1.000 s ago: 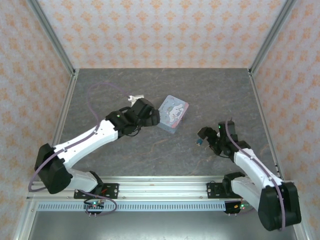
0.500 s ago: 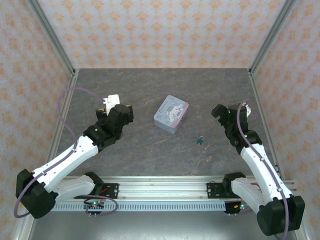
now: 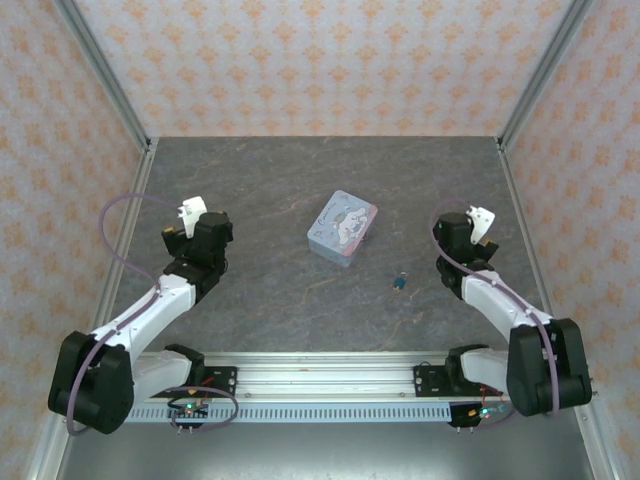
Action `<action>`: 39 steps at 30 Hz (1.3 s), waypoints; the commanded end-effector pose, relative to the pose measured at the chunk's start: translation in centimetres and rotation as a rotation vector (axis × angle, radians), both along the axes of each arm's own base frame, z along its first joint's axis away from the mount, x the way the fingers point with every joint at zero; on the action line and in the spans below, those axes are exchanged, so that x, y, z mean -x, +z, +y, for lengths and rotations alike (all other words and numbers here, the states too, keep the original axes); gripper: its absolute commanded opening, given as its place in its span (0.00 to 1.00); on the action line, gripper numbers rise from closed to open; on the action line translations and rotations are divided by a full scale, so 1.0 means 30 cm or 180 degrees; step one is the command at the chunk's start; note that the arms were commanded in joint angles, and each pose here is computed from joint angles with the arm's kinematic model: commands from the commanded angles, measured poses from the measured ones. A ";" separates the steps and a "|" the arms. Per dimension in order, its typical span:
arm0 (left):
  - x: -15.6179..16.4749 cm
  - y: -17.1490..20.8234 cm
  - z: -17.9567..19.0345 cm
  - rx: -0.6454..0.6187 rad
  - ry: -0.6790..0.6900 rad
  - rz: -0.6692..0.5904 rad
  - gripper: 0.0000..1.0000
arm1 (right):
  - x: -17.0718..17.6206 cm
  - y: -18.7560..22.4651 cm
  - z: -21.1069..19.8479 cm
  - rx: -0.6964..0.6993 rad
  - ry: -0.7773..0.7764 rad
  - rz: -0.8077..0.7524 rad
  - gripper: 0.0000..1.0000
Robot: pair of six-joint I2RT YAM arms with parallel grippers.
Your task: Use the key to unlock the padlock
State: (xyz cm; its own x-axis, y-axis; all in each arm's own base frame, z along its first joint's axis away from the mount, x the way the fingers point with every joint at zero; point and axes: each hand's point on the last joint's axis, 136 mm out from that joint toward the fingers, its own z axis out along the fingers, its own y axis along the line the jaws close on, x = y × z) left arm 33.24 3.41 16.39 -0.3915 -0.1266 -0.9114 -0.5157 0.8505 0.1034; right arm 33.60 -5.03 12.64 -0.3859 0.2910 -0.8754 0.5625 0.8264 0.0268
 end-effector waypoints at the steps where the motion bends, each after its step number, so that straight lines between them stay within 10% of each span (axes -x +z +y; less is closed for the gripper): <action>1: -0.048 0.025 -0.022 0.0019 -0.0189 -0.0259 1.00 | -0.012 0.025 -0.041 0.0247 -0.0126 -0.0119 0.99; 33: -0.195 -0.218 -0.040 -0.0018 -0.1016 -0.0180 1.00 | -0.072 -0.030 0.021 0.0212 0.0666 -0.0900 0.99; 39: -0.202 -0.232 -0.032 0.0128 -0.1069 -0.0098 1.00 | -0.176 -0.122 0.069 0.0126 0.0958 -0.0357 0.99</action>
